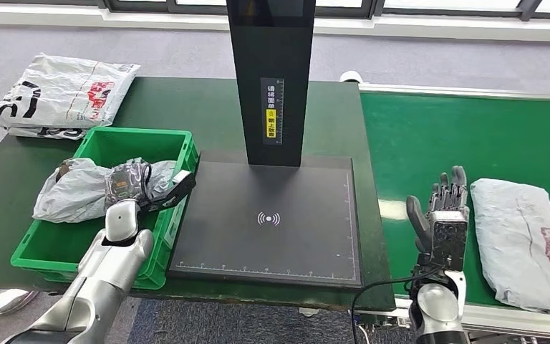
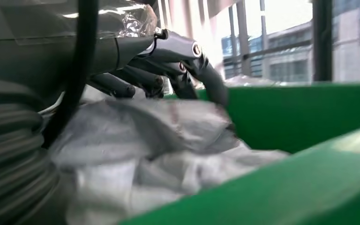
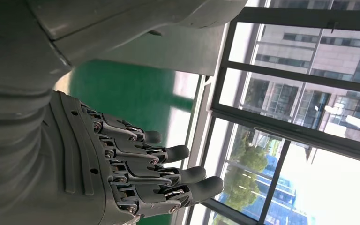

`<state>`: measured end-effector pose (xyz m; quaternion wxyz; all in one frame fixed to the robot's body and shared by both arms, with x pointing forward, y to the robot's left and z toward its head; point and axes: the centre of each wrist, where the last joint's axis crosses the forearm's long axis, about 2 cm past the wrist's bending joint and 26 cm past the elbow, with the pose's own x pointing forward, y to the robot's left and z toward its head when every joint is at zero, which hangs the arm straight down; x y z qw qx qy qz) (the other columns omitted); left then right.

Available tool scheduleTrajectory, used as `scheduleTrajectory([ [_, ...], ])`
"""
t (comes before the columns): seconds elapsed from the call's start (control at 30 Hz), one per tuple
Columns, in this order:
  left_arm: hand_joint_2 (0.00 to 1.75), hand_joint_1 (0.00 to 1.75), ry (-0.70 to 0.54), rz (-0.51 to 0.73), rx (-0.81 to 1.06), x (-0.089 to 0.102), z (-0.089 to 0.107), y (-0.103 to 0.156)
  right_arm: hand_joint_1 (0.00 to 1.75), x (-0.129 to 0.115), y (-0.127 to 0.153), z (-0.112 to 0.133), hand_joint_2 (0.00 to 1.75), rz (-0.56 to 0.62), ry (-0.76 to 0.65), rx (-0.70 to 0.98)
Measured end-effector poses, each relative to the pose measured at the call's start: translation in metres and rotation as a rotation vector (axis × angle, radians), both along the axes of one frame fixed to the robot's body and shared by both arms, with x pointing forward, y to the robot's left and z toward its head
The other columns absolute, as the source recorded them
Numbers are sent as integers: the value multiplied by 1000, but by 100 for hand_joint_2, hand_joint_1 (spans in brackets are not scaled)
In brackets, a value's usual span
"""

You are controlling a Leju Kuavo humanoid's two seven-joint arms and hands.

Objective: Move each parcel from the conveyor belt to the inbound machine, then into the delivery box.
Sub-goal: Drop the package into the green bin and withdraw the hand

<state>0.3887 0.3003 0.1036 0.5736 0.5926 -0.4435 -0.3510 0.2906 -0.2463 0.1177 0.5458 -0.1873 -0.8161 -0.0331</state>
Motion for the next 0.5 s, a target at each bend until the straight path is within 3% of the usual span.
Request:
scheduleTrajectory([
  [0.13, 175, 0, -66, -29, -41, 8, 7, 0, 0, 3, -2, -1, 175, -12, -3, 3],
  [0.27, 0, 0, -67, -29, -56, 11, 9, -1, 0, 4, -3, -3, 175, -15, 3, 3],
  [0.37, 0, 0, -115, -42, -102, 12, 10, -1, 0, 4, -4, -3, 175, -28, 9, 2],
  [0.5, 0, 0, -274, -94, -278, 17, 18, 3, 0, 7, -5, -5, 175, -65, 46, -17],
])
